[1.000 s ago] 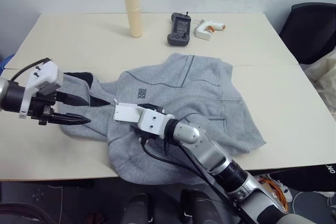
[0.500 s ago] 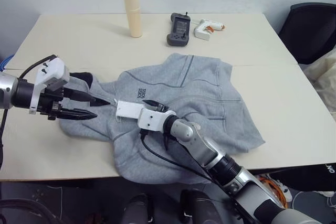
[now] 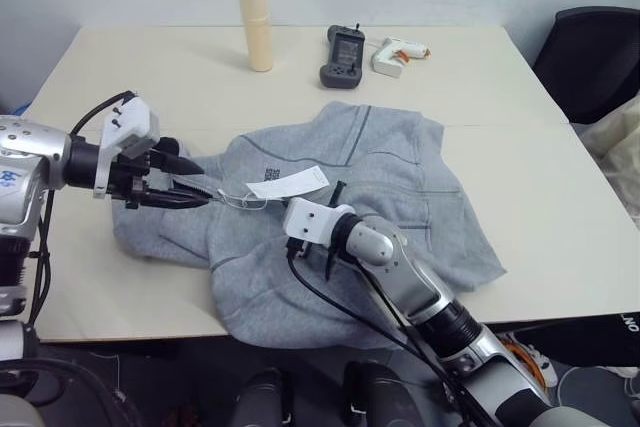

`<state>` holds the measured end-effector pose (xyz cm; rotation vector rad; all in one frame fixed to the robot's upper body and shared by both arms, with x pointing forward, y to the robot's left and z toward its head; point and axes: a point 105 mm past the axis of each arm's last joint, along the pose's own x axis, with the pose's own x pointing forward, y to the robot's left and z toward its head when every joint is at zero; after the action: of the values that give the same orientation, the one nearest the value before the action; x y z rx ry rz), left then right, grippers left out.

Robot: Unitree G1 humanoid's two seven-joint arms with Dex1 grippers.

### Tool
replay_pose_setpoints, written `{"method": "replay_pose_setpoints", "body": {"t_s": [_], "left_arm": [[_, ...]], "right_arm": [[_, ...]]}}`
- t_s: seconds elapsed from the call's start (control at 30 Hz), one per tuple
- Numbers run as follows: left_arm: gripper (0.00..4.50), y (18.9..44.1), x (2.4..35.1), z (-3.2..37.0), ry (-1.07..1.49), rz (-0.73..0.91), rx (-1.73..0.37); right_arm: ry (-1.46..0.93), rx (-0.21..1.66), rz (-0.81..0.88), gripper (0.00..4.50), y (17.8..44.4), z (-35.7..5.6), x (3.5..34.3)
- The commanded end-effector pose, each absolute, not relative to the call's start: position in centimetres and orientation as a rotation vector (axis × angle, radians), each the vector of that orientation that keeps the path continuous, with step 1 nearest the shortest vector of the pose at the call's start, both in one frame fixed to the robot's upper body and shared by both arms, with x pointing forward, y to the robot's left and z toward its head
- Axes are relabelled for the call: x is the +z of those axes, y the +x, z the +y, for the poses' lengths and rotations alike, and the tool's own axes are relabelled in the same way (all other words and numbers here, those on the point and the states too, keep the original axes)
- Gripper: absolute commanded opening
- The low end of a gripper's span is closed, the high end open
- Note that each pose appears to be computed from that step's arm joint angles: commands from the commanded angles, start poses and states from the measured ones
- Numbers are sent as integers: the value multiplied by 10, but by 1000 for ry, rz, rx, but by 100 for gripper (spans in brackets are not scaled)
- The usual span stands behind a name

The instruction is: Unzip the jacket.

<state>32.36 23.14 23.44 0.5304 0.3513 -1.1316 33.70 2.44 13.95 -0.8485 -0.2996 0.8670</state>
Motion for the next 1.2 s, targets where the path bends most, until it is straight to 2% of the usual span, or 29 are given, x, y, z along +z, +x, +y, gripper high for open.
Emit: {"method": "replay_pose_setpoints", "body": {"t_s": [0.03,0.07,0.23,0.43,0.6,0.73,0.83,0.97,1.2], "left_arm": [[307,325,242,234,560,335,-1126],[307,324,242,235,561,335,-1128],[307,322,242,235,563,337,-1136],[307,320,243,233,561,337,-1148],[307,318,242,231,562,344,-1156],[307,318,241,230,558,346,-1162],[307,317,238,228,563,353,-1171],[307,318,234,227,567,356,-1182],[307,339,217,221,761,353,-1235]], "right_arm": [[-912,885,-323,38,334,25,135],[-927,878,-324,52,335,25,134],[-982,864,-365,209,333,26,135],[-1004,873,-434,209,330,36,138],[-977,833,-461,209,343,49,148],[-975,842,-433,209,356,56,143],[-938,860,-430,149,358,59,144],[-912,874,-437,10,353,53,149],[-819,839,-424,4,344,32,174]]}}
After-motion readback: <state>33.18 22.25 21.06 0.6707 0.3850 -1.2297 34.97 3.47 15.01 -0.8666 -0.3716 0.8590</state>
